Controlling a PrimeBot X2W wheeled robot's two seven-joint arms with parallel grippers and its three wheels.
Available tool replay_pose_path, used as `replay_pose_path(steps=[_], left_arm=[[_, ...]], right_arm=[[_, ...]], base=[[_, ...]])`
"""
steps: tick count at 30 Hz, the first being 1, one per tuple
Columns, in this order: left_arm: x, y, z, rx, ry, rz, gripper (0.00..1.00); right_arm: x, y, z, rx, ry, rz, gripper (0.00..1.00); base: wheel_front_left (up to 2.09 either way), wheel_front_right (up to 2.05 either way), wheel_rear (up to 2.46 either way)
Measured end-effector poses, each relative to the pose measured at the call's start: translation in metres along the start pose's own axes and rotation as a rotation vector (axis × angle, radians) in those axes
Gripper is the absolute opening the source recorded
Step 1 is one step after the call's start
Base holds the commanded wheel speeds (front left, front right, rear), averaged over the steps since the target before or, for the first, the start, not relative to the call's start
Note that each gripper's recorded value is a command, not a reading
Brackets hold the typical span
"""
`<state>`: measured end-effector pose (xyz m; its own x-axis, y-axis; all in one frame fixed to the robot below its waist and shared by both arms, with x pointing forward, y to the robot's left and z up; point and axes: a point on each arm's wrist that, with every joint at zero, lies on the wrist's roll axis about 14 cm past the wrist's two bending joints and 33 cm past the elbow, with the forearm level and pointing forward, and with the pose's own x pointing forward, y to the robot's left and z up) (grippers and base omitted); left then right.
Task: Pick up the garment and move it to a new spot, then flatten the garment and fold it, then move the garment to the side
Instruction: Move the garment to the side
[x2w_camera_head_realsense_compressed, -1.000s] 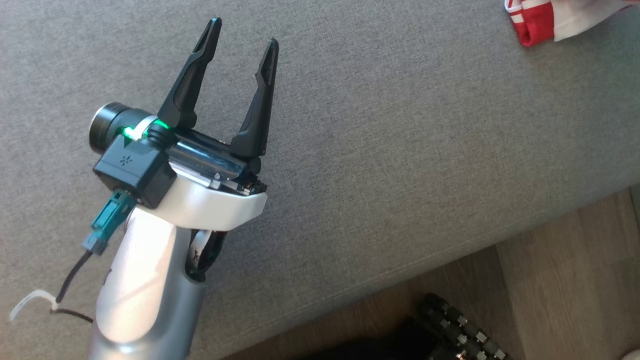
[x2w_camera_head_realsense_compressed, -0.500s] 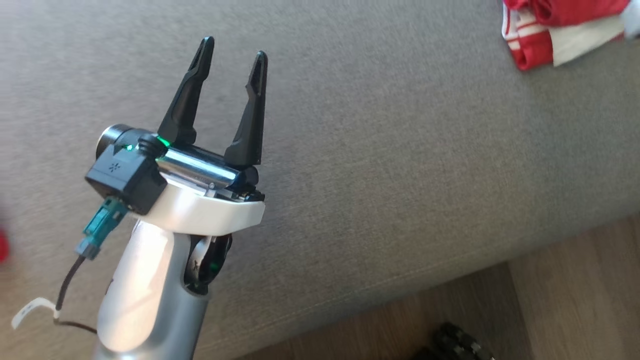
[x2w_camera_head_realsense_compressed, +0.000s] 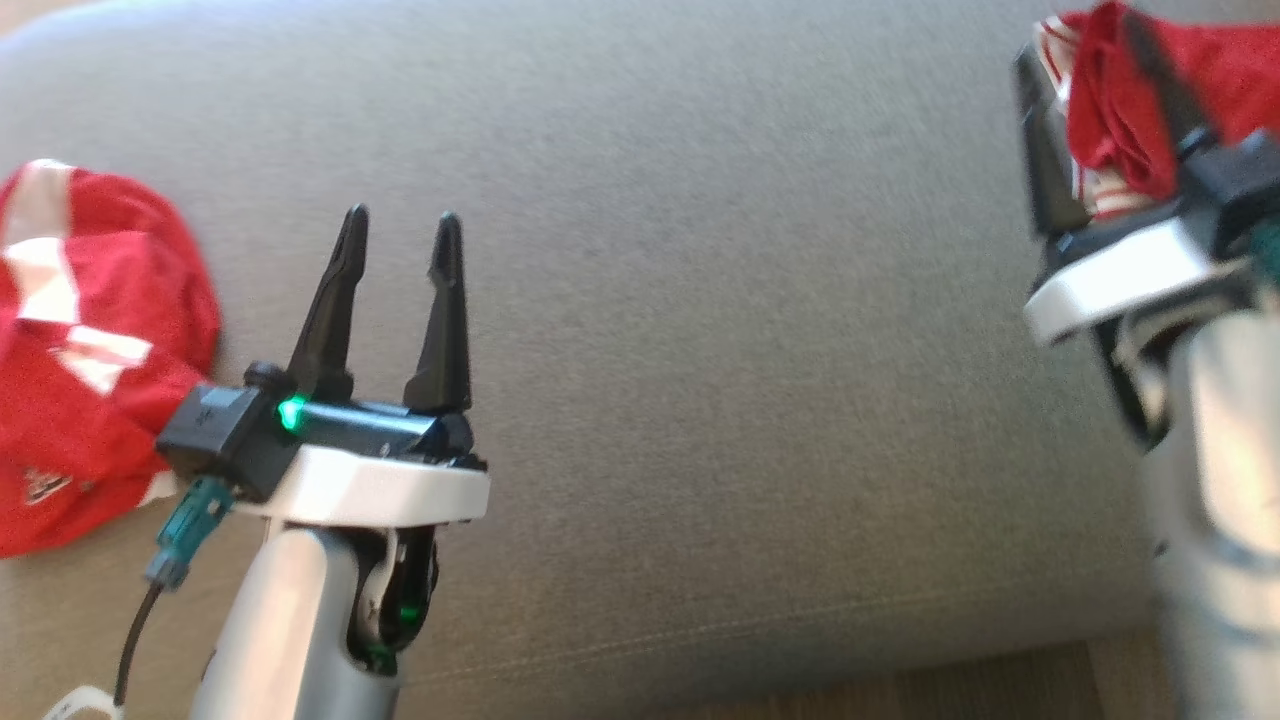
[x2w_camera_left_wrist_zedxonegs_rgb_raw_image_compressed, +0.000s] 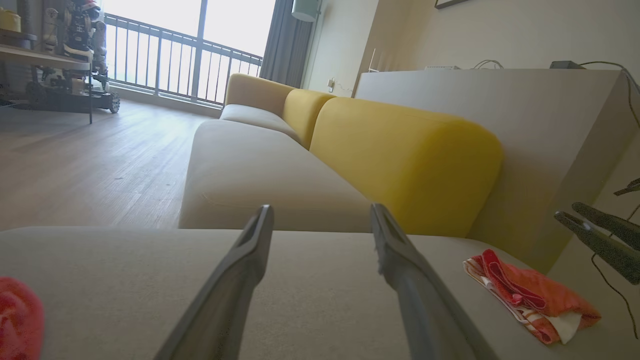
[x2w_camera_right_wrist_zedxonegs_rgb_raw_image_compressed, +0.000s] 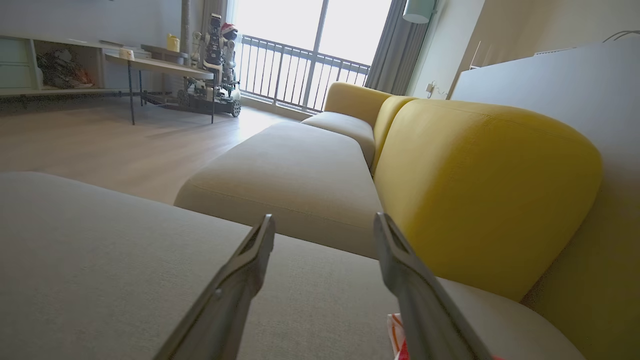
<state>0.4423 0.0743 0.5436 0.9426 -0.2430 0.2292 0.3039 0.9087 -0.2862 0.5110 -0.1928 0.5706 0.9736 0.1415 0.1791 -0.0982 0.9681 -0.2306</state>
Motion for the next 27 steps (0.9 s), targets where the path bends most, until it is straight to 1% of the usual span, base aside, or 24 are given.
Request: replay_pose_path(steps=[3,6,9,10,15,22,27], left_arm=[[-0.017,0.013,0.013,0.028,-0.014,0.056,1.0],[-0.035,0.02,0.017,0.044,-0.004,0.095,1.0],[-0.055,0.026,0.011,0.054,0.033,0.129,1.0],[-0.066,0.028,0.01,0.058,0.044,0.144,1.0],[-0.083,0.033,0.019,0.062,0.029,0.186,1.0],[-0.102,0.037,0.02,0.057,0.032,0.222,1.0],[-0.103,0.037,0.021,0.056,0.031,0.225,1.0]], right_arm=[[-0.012,0.025,0.001,0.066,-0.003,0.023,1.0],[-0.023,0.039,0.005,0.119,-0.016,0.024,1.0],[-0.037,0.044,0.003,0.151,-0.01,0.014,1.0],[-0.046,0.045,0.0,0.179,-0.003,0.0,1.0],[-0.068,0.05,-0.001,0.233,0.002,-0.002,1.0],[-0.086,0.064,-0.004,0.277,0.015,0.021,1.0],[-0.088,0.069,-0.004,0.283,0.017,0.033,1.0]], base=[[0.0,0.0,0.0],[0.0,0.0,0.0],[0.0,0.0,0.0],[0.0,0.0,0.0],[0.0,0.0,0.0],[0.0,0.0,0.0],[0.0,0.0,0.0]])
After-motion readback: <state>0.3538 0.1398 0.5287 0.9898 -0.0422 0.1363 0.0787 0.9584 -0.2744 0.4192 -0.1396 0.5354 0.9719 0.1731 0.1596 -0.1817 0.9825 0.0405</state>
